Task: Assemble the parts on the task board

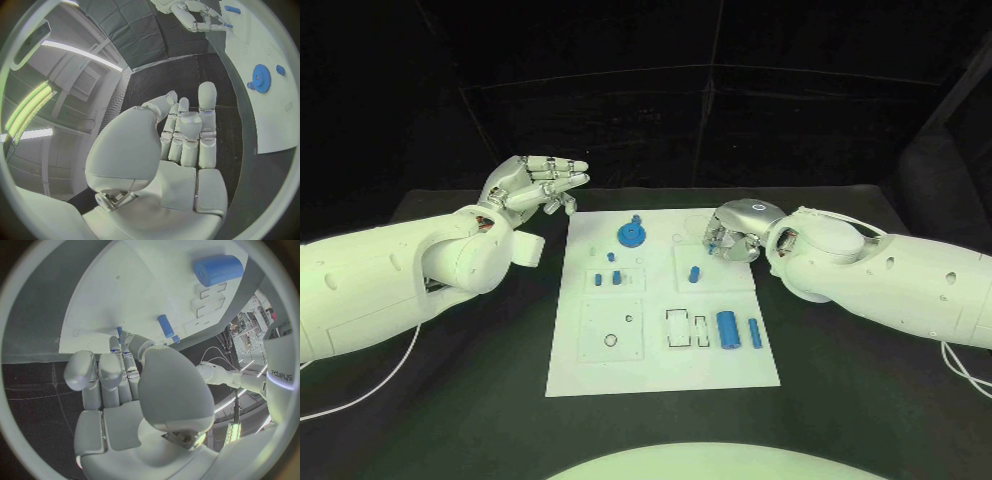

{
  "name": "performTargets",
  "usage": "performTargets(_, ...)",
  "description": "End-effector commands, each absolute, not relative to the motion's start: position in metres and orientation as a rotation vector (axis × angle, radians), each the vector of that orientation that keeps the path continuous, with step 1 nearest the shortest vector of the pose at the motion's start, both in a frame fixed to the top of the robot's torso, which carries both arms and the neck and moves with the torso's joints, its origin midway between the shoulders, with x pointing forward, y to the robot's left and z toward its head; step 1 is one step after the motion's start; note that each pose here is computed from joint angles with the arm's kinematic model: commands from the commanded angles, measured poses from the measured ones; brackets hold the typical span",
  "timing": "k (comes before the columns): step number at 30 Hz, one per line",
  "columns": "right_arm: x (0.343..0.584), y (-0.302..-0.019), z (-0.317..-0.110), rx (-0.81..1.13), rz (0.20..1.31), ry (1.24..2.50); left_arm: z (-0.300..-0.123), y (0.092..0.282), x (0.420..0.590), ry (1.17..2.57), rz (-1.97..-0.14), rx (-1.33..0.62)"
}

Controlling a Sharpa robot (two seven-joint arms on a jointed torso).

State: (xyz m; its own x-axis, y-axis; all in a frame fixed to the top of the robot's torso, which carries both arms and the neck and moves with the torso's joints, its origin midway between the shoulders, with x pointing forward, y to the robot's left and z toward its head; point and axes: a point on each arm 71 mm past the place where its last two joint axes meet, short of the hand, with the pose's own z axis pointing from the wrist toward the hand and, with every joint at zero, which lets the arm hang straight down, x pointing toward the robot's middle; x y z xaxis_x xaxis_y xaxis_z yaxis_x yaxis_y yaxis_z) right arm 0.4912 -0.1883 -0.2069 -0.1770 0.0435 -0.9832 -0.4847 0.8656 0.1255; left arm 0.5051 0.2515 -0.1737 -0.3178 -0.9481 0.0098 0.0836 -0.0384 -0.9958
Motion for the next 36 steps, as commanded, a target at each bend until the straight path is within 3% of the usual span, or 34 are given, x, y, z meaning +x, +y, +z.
performTargets(1,0.489,-0.189,-0.201,-0.327,0.496,1.648,-0.173,0.252,0.505,1.360,-1.514,-0.991)
performTargets(10,0.471,-0.187,-0.189,-0.306,0.558,1.621,-0.173,0.254,0.506,1.357,-1.507,-0.993)
performTargets(23,0.441,-0.139,-0.167,-0.329,0.778,1.521,-0.173,0.252,0.507,1.363,-1.510,-0.996)
performTargets(29,0.437,-0.114,-0.168,-0.362,0.844,1.518,-0.174,0.250,0.507,1.365,-1.516,-1.005)
performTargets(36,0.429,-0.085,-0.186,-0.406,0.907,1.564,-0.174,0.245,0.508,1.371,-1.524,-1.005)
